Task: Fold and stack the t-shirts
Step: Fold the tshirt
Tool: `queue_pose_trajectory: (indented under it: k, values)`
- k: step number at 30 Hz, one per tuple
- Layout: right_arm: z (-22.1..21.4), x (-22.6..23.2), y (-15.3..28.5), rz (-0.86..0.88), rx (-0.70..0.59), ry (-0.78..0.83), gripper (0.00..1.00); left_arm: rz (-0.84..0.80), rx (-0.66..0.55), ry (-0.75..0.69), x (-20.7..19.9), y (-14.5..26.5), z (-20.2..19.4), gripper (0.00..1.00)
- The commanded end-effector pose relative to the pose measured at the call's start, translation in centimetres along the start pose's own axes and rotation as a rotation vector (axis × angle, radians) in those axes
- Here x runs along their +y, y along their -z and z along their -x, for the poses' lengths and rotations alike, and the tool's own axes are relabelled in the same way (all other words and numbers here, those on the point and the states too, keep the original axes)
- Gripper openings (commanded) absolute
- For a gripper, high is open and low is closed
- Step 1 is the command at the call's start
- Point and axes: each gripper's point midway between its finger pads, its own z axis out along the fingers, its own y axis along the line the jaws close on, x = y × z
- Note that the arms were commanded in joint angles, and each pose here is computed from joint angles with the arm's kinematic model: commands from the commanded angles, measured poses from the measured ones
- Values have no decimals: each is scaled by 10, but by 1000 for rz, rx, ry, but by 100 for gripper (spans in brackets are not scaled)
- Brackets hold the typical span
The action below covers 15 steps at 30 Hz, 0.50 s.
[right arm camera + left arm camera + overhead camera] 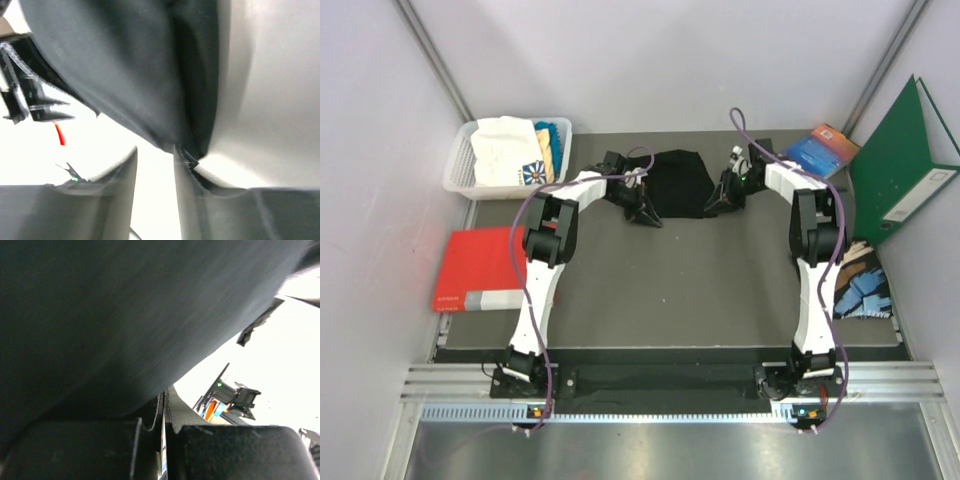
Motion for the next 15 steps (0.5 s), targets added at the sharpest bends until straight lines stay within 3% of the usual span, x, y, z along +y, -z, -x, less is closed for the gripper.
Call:
queue_pose_trajectory:
  k: [1, 3, 5, 8, 15]
  values:
    - [40, 30, 55, 33, -199, 124, 50, 196, -44, -26, 15, 36, -4, 0]
    - [47, 27, 60, 46, -226, 94, 68, 208, -76, -60, 2, 48, -2, 0]
    - [51, 20, 59, 43, -227, 77, 76, 220, -109, -97, -10, 60, 1, 0]
    - [58, 13, 68, 1, -246, 81, 97, 232, -136, -151, -22, 71, 3, 0]
    - [76, 4, 78, -65, -258, 105, 100, 180, -129, -245, -53, 73, -3, 5]
